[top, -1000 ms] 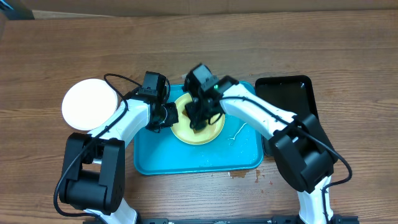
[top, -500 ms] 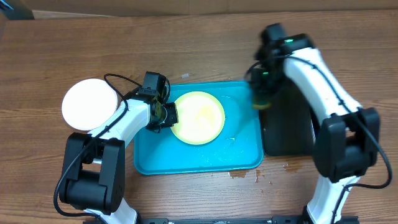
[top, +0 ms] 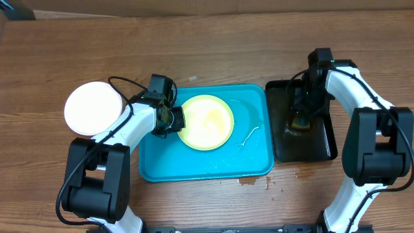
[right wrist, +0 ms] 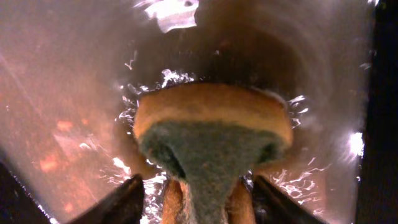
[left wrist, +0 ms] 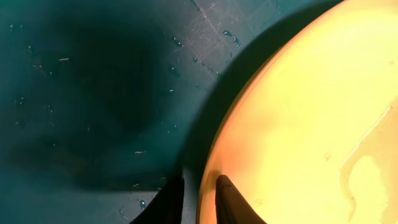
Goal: Clean dirty plates on tray and stack at the side
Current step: 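Return the sponge to the black tray, release it, raise right gripper, then lift the yellow plate with the left gripper and tilt it over the black tray, then carry the yellow plate left and stack it on the white plates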
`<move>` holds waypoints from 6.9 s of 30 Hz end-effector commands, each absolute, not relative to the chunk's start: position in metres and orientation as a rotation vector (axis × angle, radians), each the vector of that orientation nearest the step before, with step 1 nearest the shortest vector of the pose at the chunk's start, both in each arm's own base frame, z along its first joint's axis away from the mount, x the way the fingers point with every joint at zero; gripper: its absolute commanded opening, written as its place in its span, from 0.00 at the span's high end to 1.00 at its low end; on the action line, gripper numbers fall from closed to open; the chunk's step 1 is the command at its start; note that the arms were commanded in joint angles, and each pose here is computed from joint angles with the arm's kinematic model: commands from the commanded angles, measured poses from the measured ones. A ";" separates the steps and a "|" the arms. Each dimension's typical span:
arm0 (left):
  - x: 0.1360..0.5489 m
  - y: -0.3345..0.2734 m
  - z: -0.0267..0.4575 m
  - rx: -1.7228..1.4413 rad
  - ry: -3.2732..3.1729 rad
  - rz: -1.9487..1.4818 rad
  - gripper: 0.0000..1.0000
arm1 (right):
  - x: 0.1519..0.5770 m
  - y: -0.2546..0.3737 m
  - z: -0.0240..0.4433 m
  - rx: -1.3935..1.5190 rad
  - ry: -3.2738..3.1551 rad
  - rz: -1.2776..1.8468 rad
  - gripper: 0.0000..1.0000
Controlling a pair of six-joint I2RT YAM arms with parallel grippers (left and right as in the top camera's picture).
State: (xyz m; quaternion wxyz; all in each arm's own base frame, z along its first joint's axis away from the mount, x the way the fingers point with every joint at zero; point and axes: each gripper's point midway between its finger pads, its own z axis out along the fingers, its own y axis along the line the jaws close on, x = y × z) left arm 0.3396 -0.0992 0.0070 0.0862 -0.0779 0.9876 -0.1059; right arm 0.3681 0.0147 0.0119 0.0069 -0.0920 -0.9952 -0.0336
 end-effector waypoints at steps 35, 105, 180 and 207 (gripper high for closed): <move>0.336 -0.100 0.001 -0.213 2.962 -0.305 0.65 | 0.351 0.016 0.021 -0.287 -3.064 -0.097 0.59; 0.411 -0.226 0.170 0.240 2.515 -0.149 0.96 | 0.421 -0.049 0.109 -0.540 -3.270 -0.070 0.00; 0.327 -0.396 0.331 0.656 1.566 0.408 0.96 | 0.425 -0.203 0.124 -1.383 -3.240 -0.207 0.00; 0.431 -0.014 0.148 -0.575 2.690 -0.438 0.96 | 0.425 -0.203 0.124 -1.383 -3.240 -0.207 0.00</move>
